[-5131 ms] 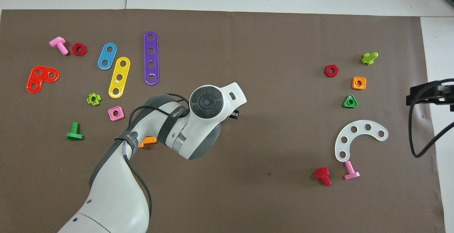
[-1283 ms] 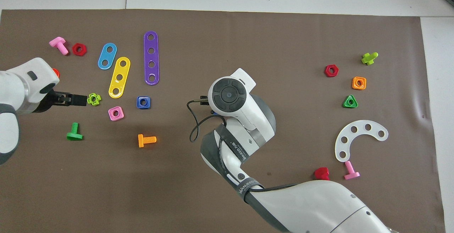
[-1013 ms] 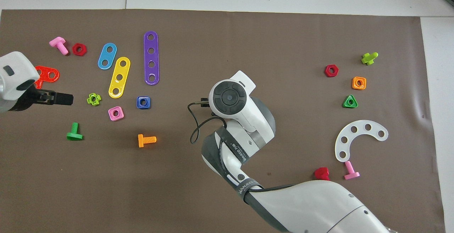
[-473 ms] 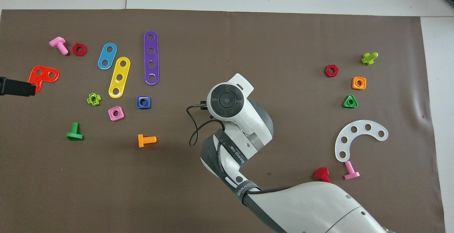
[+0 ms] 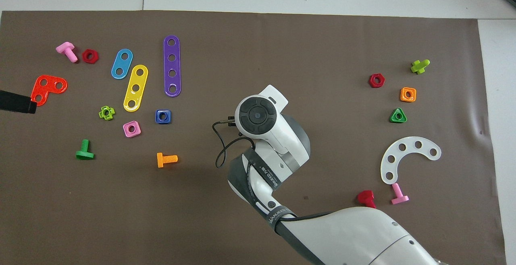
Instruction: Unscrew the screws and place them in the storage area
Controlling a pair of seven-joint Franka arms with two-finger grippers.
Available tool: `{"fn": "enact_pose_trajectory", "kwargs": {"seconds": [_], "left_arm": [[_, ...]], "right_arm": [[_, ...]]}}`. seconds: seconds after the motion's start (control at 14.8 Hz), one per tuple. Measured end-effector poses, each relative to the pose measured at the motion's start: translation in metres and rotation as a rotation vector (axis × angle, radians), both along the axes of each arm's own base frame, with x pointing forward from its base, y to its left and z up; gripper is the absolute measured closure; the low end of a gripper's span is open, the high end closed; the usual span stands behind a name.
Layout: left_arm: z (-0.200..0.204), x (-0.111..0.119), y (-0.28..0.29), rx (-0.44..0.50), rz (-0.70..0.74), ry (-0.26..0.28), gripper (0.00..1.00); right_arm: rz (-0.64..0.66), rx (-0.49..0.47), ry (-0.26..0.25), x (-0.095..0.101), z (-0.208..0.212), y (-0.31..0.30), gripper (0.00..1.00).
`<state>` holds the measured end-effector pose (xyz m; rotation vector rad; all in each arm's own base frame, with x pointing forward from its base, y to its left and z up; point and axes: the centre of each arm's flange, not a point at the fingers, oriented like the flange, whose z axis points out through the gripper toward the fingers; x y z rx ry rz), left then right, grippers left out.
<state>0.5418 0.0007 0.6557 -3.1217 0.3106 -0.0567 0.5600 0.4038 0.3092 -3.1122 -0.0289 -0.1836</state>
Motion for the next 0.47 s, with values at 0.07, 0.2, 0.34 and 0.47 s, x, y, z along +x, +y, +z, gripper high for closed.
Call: {"fn": "enact_pose_trajectory", "kwargs": {"seconds": [0.07, 0.2, 0.34, 0.47], "left_arm": [[-0.0004, -0.0002, 0.0000, 0.000, 0.000, 0.003, 0.00], [-0.0009, -0.0008, 0.0000, 0.000, 0.000, 0.009, 0.00], [-0.0026, -0.0014, 0.0009, 0.000, 0.006, 0.017, 0.00], [-0.0045, -0.0018, 0.0020, 0.000, 0.014, 0.024, 0.00]], "right_arm": [[0.003, 0.000, 0.001, -0.0015, -0.0002, 0.0019, 0.52], [0.010, 0.001, 0.002, -0.0045, -0.0003, 0.0056, 0.52], [0.014, 0.001, 0.002, -0.0060, -0.0003, 0.0077, 0.52], [0.014, 0.000, 0.002, -0.0061, -0.0004, 0.0077, 0.52]]}}
